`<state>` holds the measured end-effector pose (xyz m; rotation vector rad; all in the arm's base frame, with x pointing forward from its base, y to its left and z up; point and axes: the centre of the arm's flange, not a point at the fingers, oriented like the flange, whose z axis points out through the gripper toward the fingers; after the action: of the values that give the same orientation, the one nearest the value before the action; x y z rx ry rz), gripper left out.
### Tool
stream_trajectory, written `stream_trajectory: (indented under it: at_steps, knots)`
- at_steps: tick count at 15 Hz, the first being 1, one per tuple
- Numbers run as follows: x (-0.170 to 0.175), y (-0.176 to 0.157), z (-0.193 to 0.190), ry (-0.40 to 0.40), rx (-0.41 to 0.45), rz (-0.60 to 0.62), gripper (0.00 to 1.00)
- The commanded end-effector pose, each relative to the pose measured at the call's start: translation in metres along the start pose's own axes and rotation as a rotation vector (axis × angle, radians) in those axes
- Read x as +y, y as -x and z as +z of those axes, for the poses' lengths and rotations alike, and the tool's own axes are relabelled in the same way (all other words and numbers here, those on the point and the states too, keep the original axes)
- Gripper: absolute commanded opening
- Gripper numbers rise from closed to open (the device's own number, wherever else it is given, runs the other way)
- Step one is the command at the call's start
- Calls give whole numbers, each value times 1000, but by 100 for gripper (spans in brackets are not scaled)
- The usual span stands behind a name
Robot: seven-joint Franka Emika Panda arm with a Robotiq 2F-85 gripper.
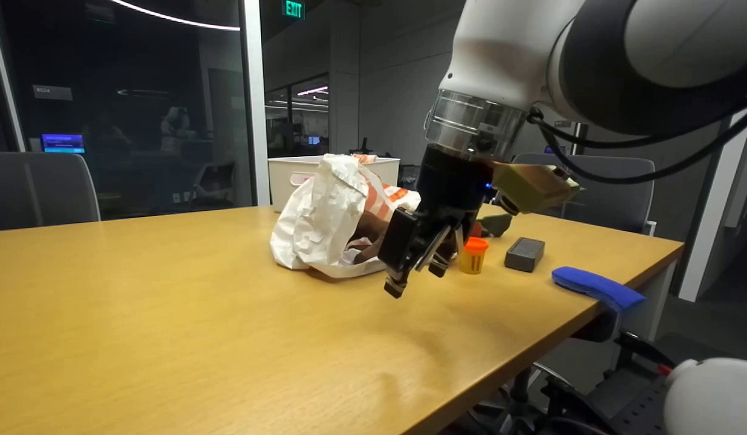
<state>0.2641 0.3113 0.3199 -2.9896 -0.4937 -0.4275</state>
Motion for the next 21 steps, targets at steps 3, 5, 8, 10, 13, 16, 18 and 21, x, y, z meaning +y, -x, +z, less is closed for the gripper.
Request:
stream_trajectory:
  at_steps: [3, 5, 8, 10, 13, 16, 18, 21]
  knots:
    - [14, -6, 7, -1, -20, 23, 100]
    - [13, -6, 8, -2, -24, 23, 100]
    - [13, -6, 8, -3, -25, 22, 100]
    - [13, -6, 8, -3, -24, 22, 100]
    - [38, -25, -19, 62, 17, 63, 100]
    - [63, -44, -45, 116, 66, 140, 100]
    - [86, -54, -56, 164, 89, 209, 100]
    - [116, -58, -55, 232, 86, 302, 100]
